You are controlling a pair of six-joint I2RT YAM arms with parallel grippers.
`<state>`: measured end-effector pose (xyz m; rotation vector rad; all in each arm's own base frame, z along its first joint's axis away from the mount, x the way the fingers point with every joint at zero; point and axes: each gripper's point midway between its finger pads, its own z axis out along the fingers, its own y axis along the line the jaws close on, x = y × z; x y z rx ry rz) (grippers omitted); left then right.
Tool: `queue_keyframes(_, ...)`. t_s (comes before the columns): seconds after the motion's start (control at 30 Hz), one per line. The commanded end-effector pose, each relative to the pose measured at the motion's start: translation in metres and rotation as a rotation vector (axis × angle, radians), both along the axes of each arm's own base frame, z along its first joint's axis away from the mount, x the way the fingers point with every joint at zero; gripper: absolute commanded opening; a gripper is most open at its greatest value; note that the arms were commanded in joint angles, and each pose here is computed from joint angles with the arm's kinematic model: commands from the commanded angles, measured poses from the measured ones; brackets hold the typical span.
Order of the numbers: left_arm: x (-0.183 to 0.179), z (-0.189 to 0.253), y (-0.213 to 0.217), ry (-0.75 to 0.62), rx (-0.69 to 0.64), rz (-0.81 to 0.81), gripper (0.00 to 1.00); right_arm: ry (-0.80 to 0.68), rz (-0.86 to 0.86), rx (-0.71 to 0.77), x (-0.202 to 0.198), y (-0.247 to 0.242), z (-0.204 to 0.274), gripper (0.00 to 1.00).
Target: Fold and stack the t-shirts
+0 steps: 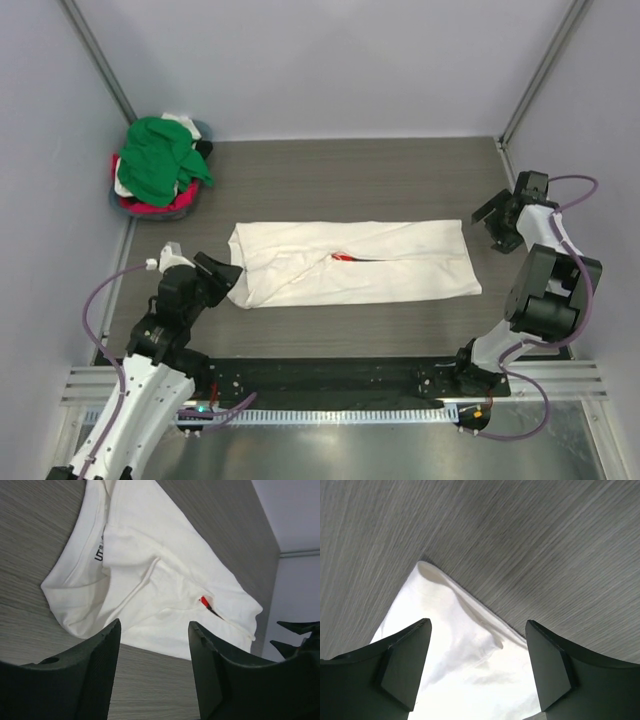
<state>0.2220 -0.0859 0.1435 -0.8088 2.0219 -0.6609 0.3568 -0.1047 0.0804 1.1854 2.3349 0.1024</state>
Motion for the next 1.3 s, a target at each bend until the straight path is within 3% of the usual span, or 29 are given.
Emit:
queue_keyframes(0.0,-0.011,0.002,0.013,-0.005,-0.003,0.064,0.59,-0.138,0.036,0.021,0.022,0.012,0.042,0.82)
queue_keyframes(0.23,0.013,-0.003,-0.002,0.021,0.012,0.012,0.47,-0.219,0.276,0.012,0.042,0.094,0.069,0.80)
queue_keyframes(0.33,0.038,-0.010,-0.022,0.077,0.016,-0.057,0.44,-0.205,0.395,0.035,0.045,0.137,0.055,0.79)
queue_keyframes(0.47,0.063,-0.029,-0.047,0.164,0.080,-0.139,0.41,-0.116,0.431,0.044,0.042,0.146,0.018,0.78)
queue_keyframes(0.63,0.084,-0.067,-0.072,0.282,0.118,-0.193,0.36,0.044,0.397,-0.019,0.018,0.128,-0.028,0.77)
queue_keyframes(0.93,0.103,-0.122,-0.070,0.435,0.199,-0.144,0.30,0.232,0.363,-0.076,-0.035,0.111,-0.075,0.76)
queue_keyframes(1.13,0.151,-0.123,-0.076,0.449,0.242,-0.136,0.30,0.263,0.378,0.062,-0.086,0.146,-0.087,0.76)
queue_keyframes(1.17,0.156,-0.144,-0.076,0.502,0.269,-0.142,0.30,0.229,0.370,0.091,-0.087,0.154,-0.082,0.77)
queue_keyframes(1.2,0.188,-0.125,-0.087,0.447,0.257,-0.140,0.30,0.241,0.415,0.175,-0.104,0.176,-0.086,0.77)
queue_keyframes(1.27,0.200,-0.156,-0.094,0.549,0.291,-0.156,0.30,0.248,0.428,0.241,-0.121,0.195,-0.089,0.77)
